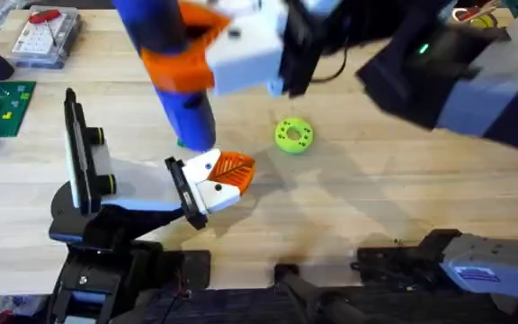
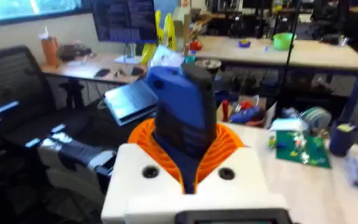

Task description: Pick up the gripper from the table and insert it into the empty holder that is missing its gripper. Then pick up a screw, insert it into the mounting hole, and use the screwdriver to tighten it. Finally, clean up the table by picking up the vegetable and placing it into the bucket.

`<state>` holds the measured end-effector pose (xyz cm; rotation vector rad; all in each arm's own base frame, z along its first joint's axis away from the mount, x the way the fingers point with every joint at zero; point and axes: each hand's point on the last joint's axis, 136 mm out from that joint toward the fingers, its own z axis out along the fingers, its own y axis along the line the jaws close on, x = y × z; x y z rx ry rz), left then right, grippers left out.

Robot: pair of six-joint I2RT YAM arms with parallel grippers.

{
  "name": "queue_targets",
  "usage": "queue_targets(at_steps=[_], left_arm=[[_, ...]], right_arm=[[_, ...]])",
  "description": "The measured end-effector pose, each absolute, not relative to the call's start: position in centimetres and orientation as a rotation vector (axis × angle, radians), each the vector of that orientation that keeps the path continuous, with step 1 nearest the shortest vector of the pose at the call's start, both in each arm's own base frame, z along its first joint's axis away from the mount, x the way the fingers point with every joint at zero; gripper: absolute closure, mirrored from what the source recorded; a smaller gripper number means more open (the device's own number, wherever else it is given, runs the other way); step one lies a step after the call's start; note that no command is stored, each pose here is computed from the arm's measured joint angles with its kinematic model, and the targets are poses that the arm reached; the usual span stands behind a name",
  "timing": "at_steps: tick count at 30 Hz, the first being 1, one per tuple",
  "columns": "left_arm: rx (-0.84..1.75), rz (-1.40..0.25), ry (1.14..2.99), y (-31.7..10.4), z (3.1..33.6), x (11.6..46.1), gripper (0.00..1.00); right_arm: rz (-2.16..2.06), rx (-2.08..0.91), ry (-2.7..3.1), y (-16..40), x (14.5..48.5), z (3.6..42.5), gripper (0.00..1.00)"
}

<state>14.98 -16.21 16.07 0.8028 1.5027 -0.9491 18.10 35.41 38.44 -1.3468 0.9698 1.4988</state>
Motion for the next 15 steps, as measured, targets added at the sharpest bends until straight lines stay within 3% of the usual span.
queue_targets(at_steps=[5, 8, 15], left_arm=[[0.803, -0.949, 1.503, -16.2, 16.1, 15.0, 0.981], [0.802, -0.949, 1.503, -16.2, 16.1, 15.0, 0.981], [0.803, -0.949, 1.503, -16.2, 16.1, 15.0, 0.981]], right_arm=[[1.464, -1.332, 0.972, 34.6, 19.3, 43.7, 0.951], [1.454, -1.323, 1.075, 34.4, 19.8, 44.9, 0.952], [1.186, -1.278, 1.434, 33.9, 22.8, 41.0, 0.951]])
